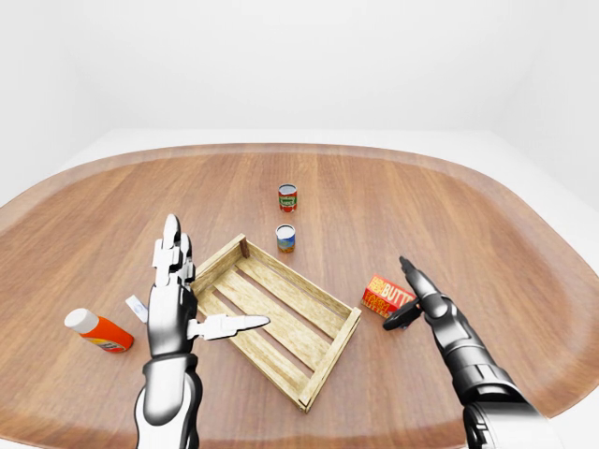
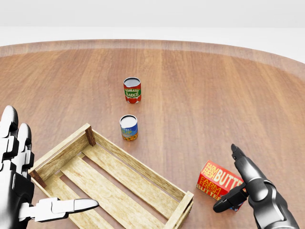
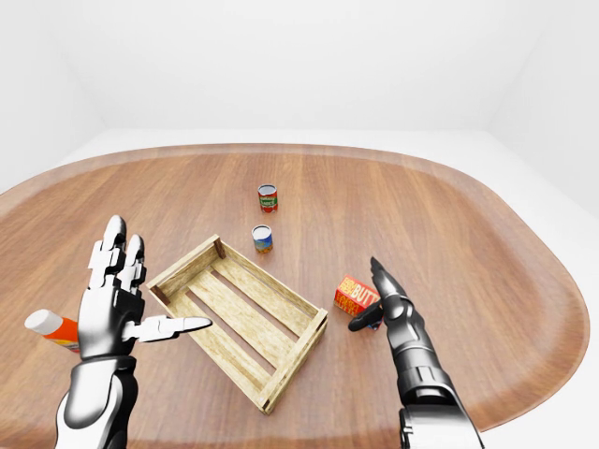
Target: Pick up the butter and put it in the tray.
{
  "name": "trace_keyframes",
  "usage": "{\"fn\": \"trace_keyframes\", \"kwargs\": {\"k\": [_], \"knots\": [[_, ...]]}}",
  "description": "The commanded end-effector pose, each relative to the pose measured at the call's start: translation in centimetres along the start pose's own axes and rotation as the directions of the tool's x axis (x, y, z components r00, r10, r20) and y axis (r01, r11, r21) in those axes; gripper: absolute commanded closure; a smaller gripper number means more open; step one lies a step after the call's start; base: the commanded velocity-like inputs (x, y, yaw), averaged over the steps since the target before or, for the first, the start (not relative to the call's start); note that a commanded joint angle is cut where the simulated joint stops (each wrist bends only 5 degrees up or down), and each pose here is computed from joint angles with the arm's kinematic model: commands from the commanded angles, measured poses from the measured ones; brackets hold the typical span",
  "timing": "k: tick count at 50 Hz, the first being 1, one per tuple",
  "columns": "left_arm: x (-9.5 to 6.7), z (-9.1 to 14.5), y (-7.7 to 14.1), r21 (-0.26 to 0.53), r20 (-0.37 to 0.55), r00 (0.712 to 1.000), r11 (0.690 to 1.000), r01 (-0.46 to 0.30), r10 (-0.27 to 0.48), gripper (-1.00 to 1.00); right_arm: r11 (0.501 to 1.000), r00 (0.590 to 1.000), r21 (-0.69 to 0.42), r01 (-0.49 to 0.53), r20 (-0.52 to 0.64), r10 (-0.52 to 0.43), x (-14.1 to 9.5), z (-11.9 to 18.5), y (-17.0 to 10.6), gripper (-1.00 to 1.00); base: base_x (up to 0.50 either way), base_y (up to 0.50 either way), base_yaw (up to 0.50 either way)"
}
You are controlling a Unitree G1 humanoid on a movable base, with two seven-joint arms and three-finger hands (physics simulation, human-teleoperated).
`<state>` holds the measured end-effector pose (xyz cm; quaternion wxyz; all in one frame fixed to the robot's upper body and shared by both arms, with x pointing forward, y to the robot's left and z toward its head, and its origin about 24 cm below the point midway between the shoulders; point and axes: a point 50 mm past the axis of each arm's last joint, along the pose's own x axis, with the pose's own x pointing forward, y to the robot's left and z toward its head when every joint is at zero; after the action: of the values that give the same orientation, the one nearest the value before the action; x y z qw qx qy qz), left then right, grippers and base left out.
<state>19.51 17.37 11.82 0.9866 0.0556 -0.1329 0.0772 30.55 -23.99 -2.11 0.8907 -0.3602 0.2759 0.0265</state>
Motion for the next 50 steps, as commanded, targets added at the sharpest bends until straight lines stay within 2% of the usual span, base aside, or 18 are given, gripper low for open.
{"fn": "trace_keyframes", "kwargs": {"k": [1,26,32,33,50], "knots": [[0.0,-0.2,0.0,0.003,-0.007,1.0,1.0,0.0,0.0,-1.0,0.999,0.998,0.043,-0.003,-0.056,0.005,0.5,-0.6,0.2,-1.0,0.0,0.0,0.0],[0.2,-0.5,-0.1,0.004,-0.017,1.0,1.0,0.001,-0.001,-1.0,0.999,0.997,0.0,-0.032,-0.064,0.032,0.9,0.2,0.5,-1.0,0.0,0.0,0.0],[0.2,-0.6,-0.1,0.005,-0.019,1.0,1.0,0.0,0.0,-1.0,0.999,0.995,-0.029,-0.042,-0.087,0.04,1.1,0.2,0.9,-1.0,0.0,0.0,0.0],[0.2,-0.5,-0.1,0.005,-0.019,1.0,1.0,-0.001,0.001,-1.0,0.997,0.995,-0.062,-0.047,-0.093,0.041,1.1,0.1,1.2,-1.0,0.0,0.0,0.0],[0.4,-0.8,0.0,0.008,-0.027,1.0,1.0,-0.007,0.007,-1.0,0.993,0.988,-0.077,-0.085,-0.132,0.075,1.1,-0.4,2.1,-1.0,0.0,0.0,0.0]]}}
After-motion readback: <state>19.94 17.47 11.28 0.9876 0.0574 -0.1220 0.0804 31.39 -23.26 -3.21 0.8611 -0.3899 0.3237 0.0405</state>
